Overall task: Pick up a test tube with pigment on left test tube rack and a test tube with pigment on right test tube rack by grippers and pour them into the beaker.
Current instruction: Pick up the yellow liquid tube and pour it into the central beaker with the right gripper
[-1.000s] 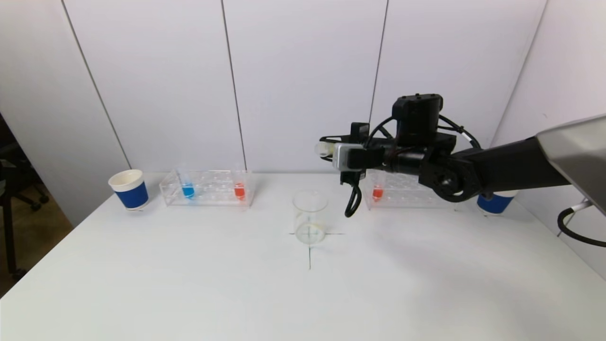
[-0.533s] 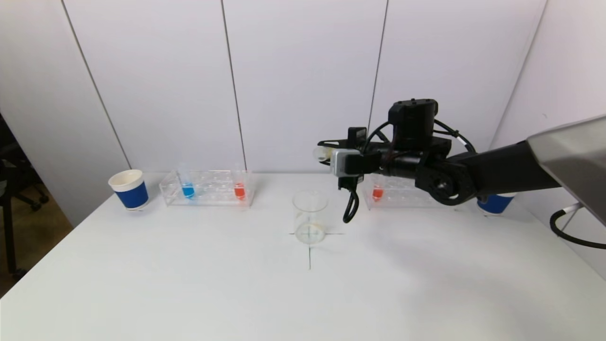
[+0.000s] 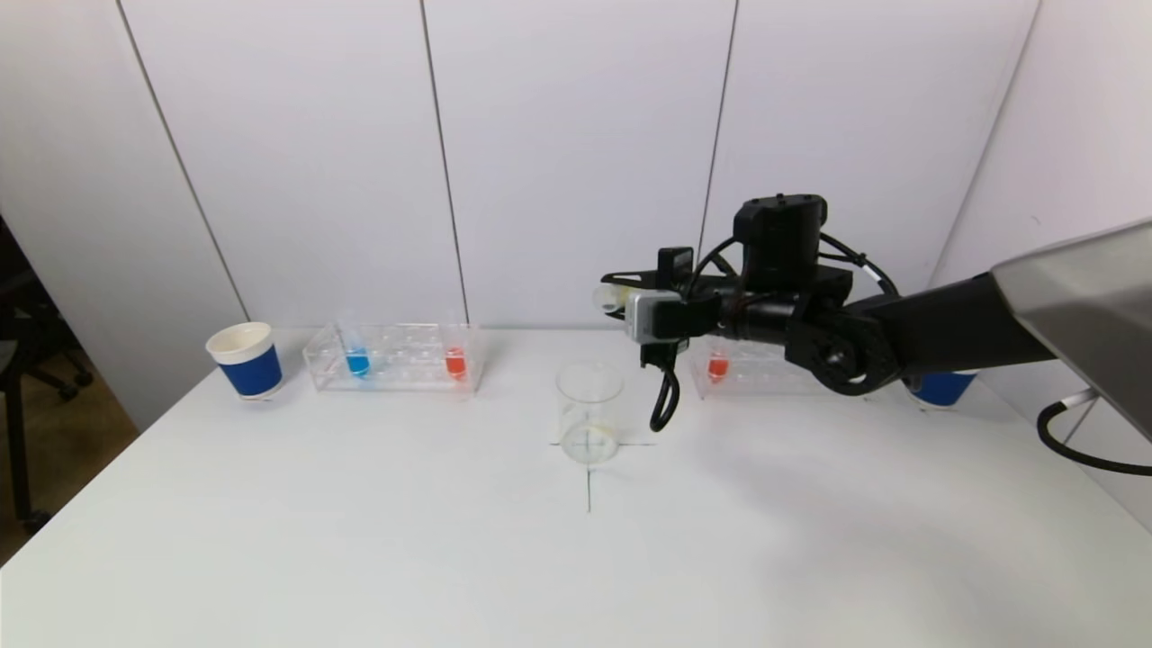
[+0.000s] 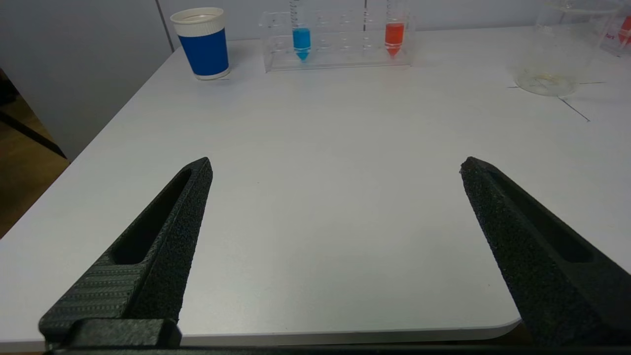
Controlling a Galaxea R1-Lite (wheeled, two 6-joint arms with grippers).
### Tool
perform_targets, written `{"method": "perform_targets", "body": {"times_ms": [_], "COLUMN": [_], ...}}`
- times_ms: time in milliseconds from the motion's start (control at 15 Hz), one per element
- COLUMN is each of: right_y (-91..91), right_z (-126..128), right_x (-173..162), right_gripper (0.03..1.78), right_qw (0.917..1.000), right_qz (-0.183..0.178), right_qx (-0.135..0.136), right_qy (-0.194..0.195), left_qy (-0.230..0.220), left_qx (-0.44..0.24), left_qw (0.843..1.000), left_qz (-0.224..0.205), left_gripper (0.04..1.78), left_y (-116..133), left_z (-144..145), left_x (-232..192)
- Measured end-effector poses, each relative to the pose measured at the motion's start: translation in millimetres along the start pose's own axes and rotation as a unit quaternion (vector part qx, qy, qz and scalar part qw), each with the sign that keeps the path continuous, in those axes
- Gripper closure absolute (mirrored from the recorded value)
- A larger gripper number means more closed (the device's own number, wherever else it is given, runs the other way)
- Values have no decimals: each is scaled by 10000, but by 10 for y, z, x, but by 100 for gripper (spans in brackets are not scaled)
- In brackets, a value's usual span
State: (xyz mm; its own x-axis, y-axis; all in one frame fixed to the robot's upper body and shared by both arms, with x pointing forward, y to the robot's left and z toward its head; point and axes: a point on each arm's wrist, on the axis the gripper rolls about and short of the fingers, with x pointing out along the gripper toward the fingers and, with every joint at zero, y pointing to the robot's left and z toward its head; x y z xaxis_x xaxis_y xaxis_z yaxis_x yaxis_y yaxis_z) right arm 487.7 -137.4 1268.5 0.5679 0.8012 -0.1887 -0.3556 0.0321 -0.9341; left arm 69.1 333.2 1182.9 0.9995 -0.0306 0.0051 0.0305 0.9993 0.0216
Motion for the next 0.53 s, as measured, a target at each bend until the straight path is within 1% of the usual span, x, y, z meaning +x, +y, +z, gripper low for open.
{"method": "perform_targets", "body": {"times_ms": [267, 533], "right_y": [61, 115], "right_z": [-26, -58], "right_x": [24, 60], "right_gripper": [132, 132], "right_qw": [9999, 9995], "right_qz": [-9, 42], "right_qx": [-100, -297], "right_qy": [-2, 63], "left_qy": [2, 0], "left_qx": [-2, -2], "left_qw": [10000, 10000], "left_qz": [2, 1], "left_gripper": [6, 6], "left_y": [0, 0], "left_z": [0, 0], "left_x": [0, 0]}}
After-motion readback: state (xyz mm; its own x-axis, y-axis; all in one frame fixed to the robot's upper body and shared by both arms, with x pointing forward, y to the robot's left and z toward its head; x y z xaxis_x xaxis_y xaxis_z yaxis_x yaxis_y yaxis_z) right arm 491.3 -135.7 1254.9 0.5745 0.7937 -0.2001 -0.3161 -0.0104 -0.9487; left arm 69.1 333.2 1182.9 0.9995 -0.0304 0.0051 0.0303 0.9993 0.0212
